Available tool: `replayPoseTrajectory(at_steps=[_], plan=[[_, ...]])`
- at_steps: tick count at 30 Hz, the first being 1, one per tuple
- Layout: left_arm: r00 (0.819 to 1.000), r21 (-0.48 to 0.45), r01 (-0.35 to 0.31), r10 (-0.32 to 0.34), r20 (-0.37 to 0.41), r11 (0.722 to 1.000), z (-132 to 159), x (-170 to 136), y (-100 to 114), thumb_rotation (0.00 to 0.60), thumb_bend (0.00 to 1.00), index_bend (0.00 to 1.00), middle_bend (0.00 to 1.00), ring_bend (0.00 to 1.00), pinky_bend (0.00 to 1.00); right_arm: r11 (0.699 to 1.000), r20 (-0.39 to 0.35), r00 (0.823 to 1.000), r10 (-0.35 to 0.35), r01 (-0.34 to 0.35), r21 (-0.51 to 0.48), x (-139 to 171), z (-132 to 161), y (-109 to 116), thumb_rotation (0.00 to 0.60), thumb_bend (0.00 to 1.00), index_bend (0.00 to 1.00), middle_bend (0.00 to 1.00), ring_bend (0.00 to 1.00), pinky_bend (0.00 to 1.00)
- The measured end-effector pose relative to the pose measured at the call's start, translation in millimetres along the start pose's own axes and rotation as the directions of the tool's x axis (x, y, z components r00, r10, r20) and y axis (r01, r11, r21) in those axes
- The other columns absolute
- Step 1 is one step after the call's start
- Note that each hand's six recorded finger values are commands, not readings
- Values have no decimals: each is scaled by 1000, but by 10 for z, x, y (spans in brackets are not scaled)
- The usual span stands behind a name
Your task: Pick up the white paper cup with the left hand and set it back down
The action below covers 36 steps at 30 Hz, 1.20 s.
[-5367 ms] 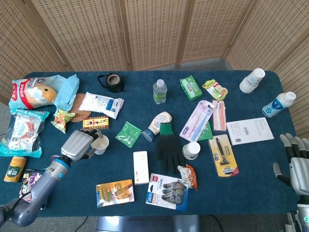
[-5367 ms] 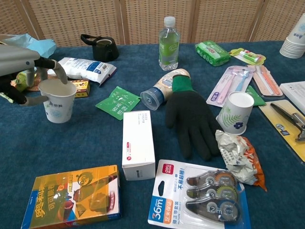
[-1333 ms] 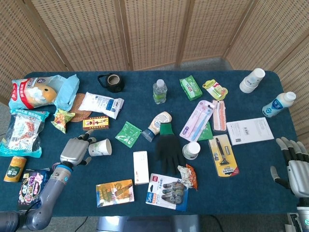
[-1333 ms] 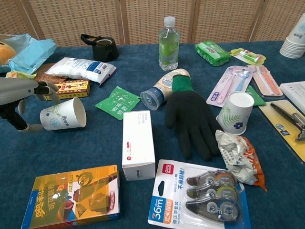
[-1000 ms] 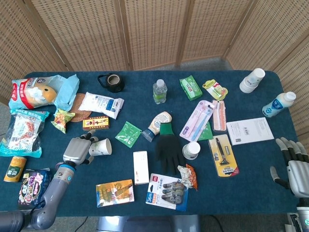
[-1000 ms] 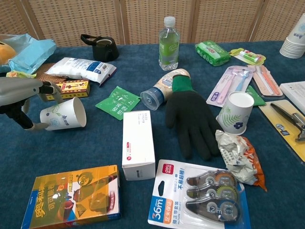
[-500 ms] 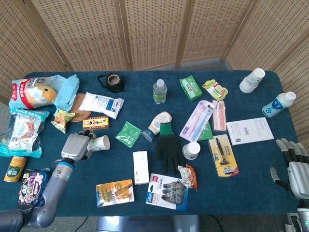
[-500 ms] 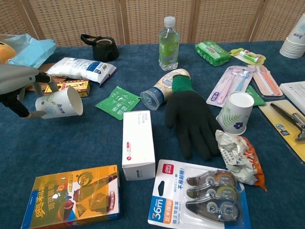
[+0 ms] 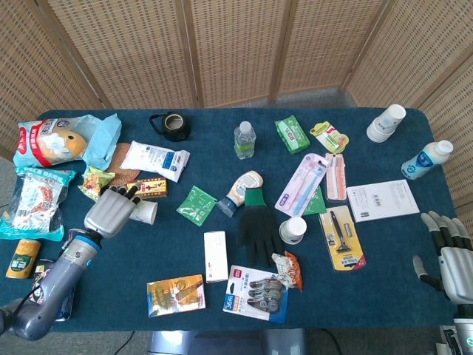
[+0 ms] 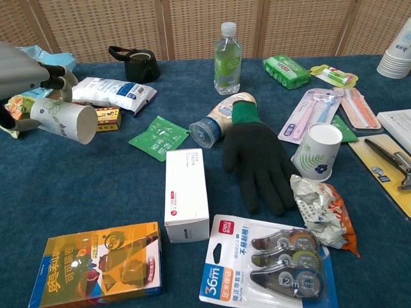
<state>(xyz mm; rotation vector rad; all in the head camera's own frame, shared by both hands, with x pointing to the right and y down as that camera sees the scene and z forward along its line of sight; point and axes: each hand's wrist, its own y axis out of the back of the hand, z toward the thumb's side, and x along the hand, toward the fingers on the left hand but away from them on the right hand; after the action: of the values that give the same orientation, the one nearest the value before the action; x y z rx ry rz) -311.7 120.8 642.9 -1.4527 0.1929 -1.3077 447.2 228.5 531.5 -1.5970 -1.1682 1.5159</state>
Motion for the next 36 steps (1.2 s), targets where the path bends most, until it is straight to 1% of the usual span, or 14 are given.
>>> replayPoseTrajectory(at_steps=[4,7,11,16,20,23,30,34,36], plan=[[999,125,-4,-1,39,992,8,1,-17,600,437,407,163,302,465,1000,4,1000,1,-1,-1,0,-13,-5,600,471,2,0,0,0],[998,219,-17,4,58,976,14,3,-28,600,437,407,156,293,459,1000,5,1000,4,-4,-2,-5,-19,-14,600,472,1,0,0,0],[995,338,-49,19,93,940,57,-4,-24,600,436,412,135,263,439,1000,4,1000,6,-6,-5,-18,-19,-22,600,469,1,0,0,0],[991,429,-83,30,128,899,115,-16,-8,600,437,414,106,222,413,1000,4,1000,7,-7,-10,-24,-29,-30,600,470,1,0,0,0],[985,503,-114,33,168,857,200,-36,-35,600,437,425,98,208,407,1000,7,1000,6,-6,-11,-23,-41,-28,600,470,1,0,0,0],[981,531,-129,31,189,837,266,-39,-69,600,437,423,96,203,401,1000,6,1000,6,-6,-13,-22,-40,-29,600,469,1,0,0,0],[975,575,-147,20,222,805,372,-49,-134,600,437,424,74,171,386,1000,2,1000,4,-4,-16,-26,-33,-30,600,471,1,0,0,0],[972,576,-150,12,236,804,438,-59,-178,600,437,410,67,164,383,1000,2,1000,3,-3,-18,-25,-34,-28,600,470,1,0,0,0],[971,574,-149,8,241,806,465,-64,-199,600,436,366,57,154,380,1000,1,1000,2,-2,-18,-23,-34,-25,600,470,1,0,0,0]])
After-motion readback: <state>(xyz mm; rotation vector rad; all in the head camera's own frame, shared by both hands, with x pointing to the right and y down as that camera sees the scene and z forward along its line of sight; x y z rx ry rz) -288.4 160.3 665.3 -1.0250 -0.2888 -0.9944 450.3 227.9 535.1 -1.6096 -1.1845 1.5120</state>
